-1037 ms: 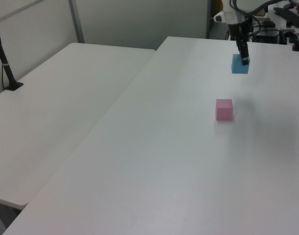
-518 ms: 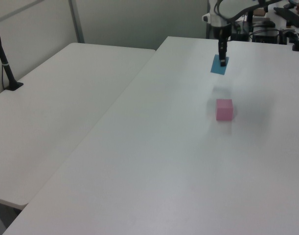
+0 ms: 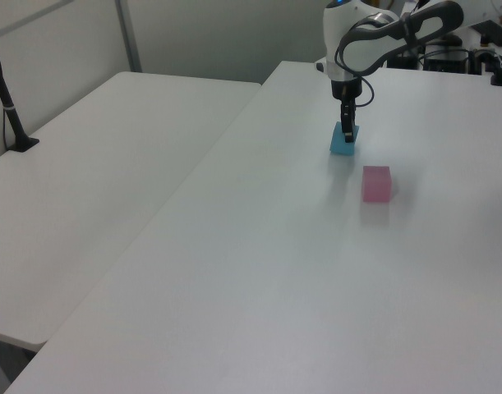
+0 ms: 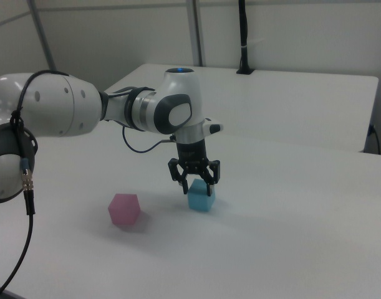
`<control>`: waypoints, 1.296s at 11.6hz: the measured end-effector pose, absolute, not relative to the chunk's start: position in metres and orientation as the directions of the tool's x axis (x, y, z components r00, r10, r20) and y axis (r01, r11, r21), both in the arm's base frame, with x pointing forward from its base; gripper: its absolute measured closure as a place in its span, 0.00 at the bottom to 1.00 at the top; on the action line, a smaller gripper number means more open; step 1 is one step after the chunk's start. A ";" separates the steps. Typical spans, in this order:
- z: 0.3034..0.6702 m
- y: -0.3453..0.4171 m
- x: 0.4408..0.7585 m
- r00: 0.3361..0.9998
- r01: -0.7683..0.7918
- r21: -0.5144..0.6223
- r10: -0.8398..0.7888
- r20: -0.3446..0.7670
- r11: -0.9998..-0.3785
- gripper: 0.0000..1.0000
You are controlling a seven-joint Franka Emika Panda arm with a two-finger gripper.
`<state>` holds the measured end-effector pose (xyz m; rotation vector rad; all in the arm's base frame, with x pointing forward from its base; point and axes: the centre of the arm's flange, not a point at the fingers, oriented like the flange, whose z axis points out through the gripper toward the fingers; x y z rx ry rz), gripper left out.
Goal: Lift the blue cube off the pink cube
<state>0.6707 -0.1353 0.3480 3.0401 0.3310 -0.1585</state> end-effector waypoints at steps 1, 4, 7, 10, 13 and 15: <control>0.350 -0.136 0.672 0.978 0.190 0.073 0.182 -0.104 -0.979 0.15; 0.371 -0.140 0.677 0.993 0.107 0.092 0.101 -0.062 -0.990 0.00; 0.451 -0.153 0.651 0.999 -0.002 0.106 -0.008 -0.051 -0.994 0.00; 0.556 -0.147 0.595 0.995 -0.067 0.077 -0.072 -0.068 -0.995 0.00; 0.628 -0.135 0.540 0.990 -0.130 0.034 -0.132 -0.059 -0.991 0.00; 0.645 -0.128 0.525 0.987 -0.155 0.038 -0.156 -0.034 -0.987 0.00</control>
